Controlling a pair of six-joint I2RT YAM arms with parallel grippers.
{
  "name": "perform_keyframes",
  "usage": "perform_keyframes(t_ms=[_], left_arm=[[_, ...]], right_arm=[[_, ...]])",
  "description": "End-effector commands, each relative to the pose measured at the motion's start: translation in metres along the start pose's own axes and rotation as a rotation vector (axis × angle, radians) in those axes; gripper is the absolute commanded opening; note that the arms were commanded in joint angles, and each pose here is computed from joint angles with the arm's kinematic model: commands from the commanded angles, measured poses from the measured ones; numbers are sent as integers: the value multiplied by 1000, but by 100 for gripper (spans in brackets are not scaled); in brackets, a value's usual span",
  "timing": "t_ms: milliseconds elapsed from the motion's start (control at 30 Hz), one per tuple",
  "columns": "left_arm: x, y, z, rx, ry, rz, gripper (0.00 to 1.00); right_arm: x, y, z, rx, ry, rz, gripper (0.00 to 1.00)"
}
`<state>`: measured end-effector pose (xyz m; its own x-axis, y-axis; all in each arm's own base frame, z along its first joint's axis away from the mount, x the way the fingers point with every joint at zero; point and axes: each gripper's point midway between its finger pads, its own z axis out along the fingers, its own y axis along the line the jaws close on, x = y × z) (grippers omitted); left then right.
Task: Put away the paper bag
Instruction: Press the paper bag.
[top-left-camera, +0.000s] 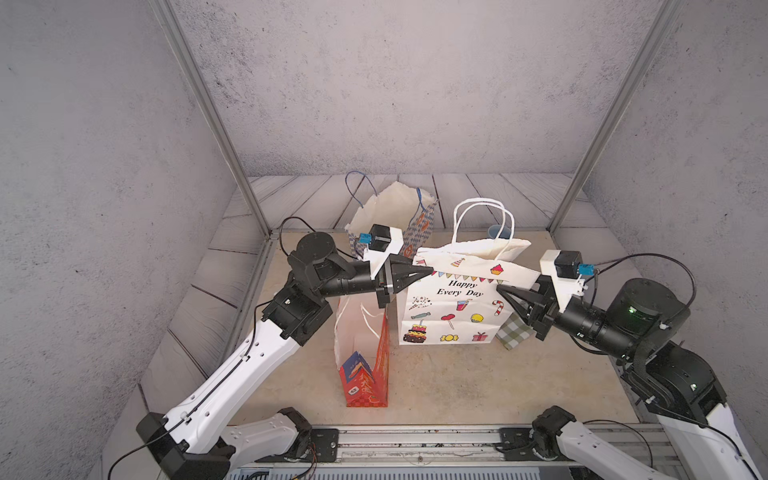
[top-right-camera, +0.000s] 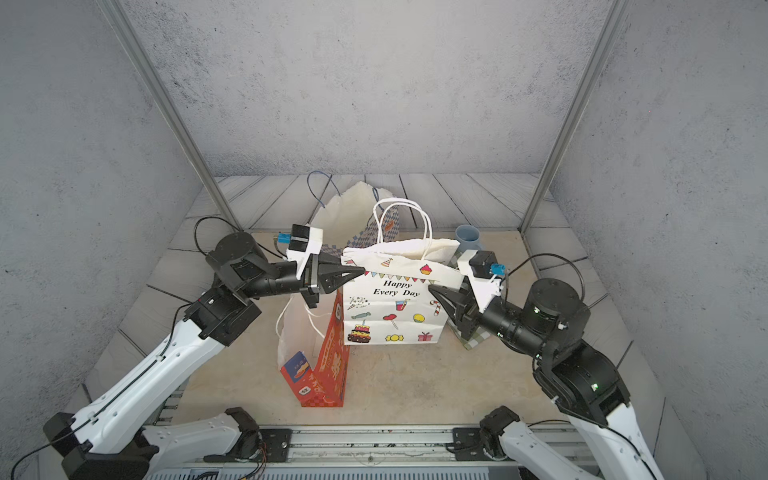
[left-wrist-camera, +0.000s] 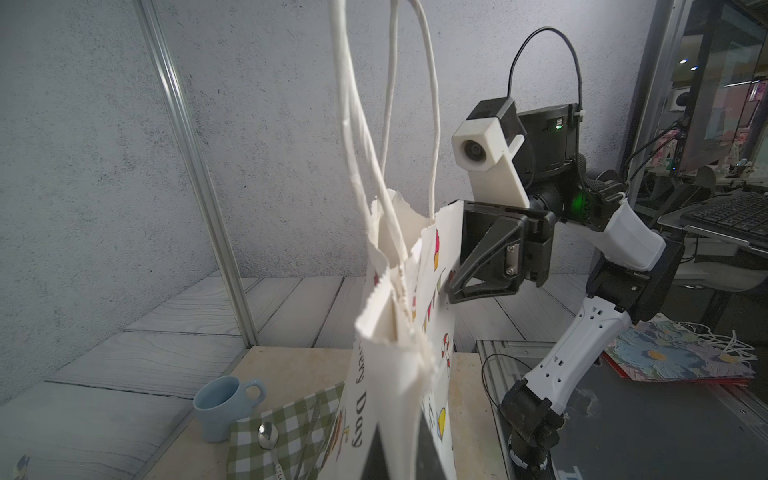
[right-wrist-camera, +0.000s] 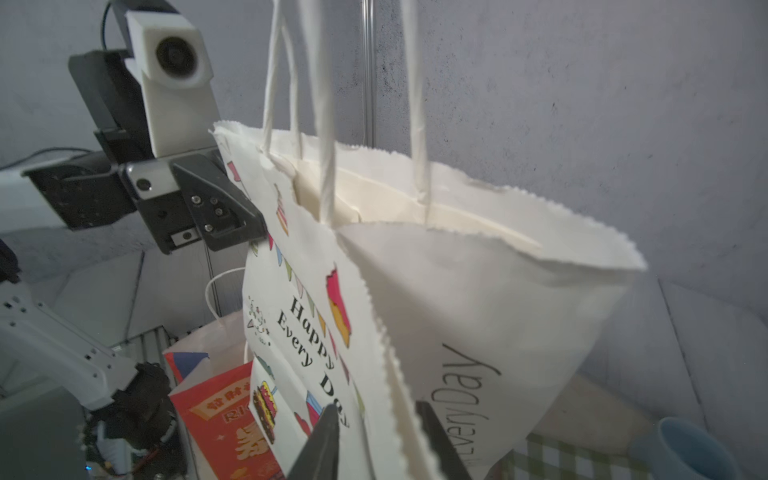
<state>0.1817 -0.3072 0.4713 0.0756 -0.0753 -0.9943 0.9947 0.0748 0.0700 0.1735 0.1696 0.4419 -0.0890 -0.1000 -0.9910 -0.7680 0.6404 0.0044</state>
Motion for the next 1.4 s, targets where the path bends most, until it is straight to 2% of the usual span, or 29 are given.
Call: perform_keyframes(t_ms=[0,167,267,500,633,900,1067,1367], left_arm=[[-18,-2,-3,-15,-49,58,0],[-18,-2,-3,-16,-46,66,0],[-16,-5,-2,9,-41,61,0],[-15,-30,-5,144,-37,31,0],[-25,-47,-9,245,-67,0,0],[-48,-67,-16,351,-124,-34,0],[-51,-70,-16,379,-117,-62,0],[-41,-62,-11,348,-95,-97,0]], right_arm=[[-1,-15,-18,120,14,-19,50],[6,-35,-47,286,63,-99,76],[5,-36,-52,296,89,-131,87],[-23,-3,-40,91,13,-141,98],[-30,5,-36,38,2,-141,100],[-46,54,-38,-257,-82,-57,99],[-57,64,-41,-323,-163,-48,86],[-58,73,-41,-391,-164,-33,57]])
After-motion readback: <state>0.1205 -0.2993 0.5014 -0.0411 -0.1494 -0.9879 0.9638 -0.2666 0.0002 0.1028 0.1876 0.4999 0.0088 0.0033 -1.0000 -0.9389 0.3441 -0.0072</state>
